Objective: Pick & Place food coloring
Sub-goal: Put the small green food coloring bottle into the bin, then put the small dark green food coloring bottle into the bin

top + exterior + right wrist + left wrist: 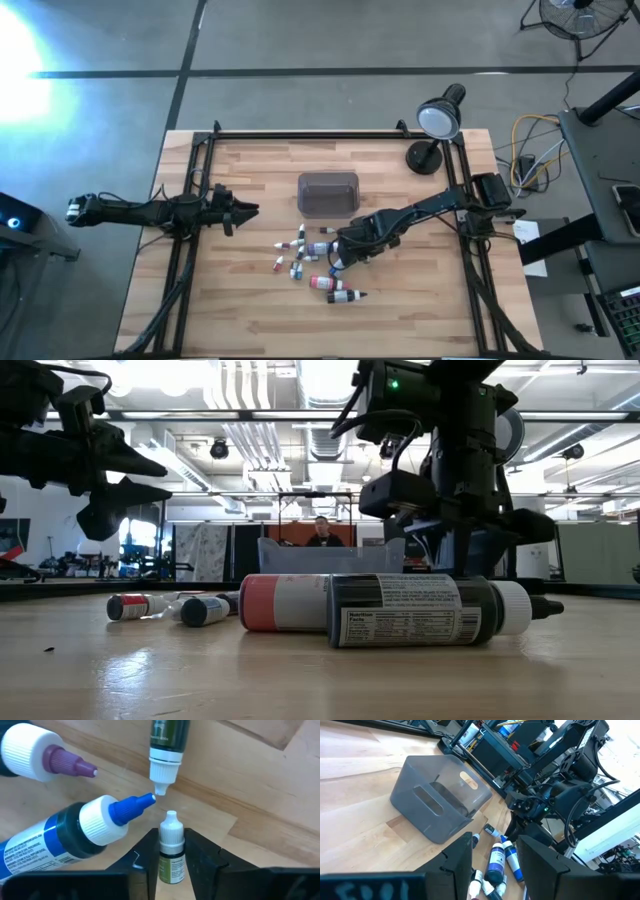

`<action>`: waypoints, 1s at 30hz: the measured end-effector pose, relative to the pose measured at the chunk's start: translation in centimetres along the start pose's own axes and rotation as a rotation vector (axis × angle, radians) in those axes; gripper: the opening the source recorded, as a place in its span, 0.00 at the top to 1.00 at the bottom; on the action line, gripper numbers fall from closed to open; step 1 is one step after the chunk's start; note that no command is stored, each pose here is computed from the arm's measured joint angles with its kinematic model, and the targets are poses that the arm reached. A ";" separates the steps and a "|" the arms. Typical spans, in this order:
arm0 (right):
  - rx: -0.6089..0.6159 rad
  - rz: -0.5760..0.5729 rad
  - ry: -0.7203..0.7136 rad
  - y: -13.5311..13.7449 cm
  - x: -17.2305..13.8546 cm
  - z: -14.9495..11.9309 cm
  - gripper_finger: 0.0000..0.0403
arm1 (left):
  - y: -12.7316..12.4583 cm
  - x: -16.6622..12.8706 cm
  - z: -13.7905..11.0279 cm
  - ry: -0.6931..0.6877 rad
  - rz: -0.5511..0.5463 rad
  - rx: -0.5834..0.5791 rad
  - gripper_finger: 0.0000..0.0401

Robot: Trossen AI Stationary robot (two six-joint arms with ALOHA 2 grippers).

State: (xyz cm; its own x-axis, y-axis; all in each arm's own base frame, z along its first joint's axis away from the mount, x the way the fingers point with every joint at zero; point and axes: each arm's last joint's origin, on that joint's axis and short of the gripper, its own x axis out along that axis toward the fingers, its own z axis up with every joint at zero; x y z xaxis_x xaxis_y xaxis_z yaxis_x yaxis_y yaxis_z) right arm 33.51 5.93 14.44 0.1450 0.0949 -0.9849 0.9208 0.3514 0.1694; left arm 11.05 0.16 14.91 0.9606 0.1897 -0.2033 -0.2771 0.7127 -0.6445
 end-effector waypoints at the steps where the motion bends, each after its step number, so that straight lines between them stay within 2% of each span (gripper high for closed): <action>1: -0.009 0.003 -0.006 0.1 0.0 0.0 0.84 | 0.0 0.0 0.0 0.000 0.000 -0.006 0.67; 7: -0.033 0.073 -0.036 0.7 -0.1 0.2 0.85 | -0.1 0.0 0.1 -0.013 -0.010 -0.022 0.67; 10: -0.049 0.189 -0.069 1.8 -0.7 0.3 0.86 | -0.1 0.0 0.1 -0.016 -0.012 -0.042 0.67; 13: -0.053 0.339 -0.186 3.0 -2.3 0.8 0.86 | -0.1 0.0 0.1 -0.016 -0.013 -0.071 0.67; 16: -0.028 0.430 -0.383 3.9 -5.1 2.0 0.87 | -0.1 0.0 0.1 -0.016 -0.014 -0.119 0.67; 19: -0.016 0.421 -0.602 3.9 -8.0 4.0 0.87 | -0.1 0.0 0.1 -0.016 -0.015 -0.172 0.67; 21: -0.024 0.395 -0.685 3.7 -9.4 5.7 0.87 | -0.1 0.0 0.1 -0.016 -0.016 -0.202 0.67; 26: -0.081 0.319 -0.669 2.5 -10.4 10.4 0.85 | -0.1 0.0 0.2 -0.017 -0.018 -0.244 0.67; 30: -0.084 0.288 -0.568 1.5 -10.0 12.2 0.78 | -0.2 0.0 0.2 -0.019 -0.021 -0.316 0.67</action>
State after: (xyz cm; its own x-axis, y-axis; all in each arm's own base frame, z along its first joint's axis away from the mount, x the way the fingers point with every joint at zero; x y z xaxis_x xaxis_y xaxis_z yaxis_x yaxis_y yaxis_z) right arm 37.82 -5.86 24.12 0.5722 -0.3037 -0.7618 0.7885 0.4589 0.4094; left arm 11.10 0.16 15.14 0.9656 0.1915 -0.1760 -0.2478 0.4718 -0.8462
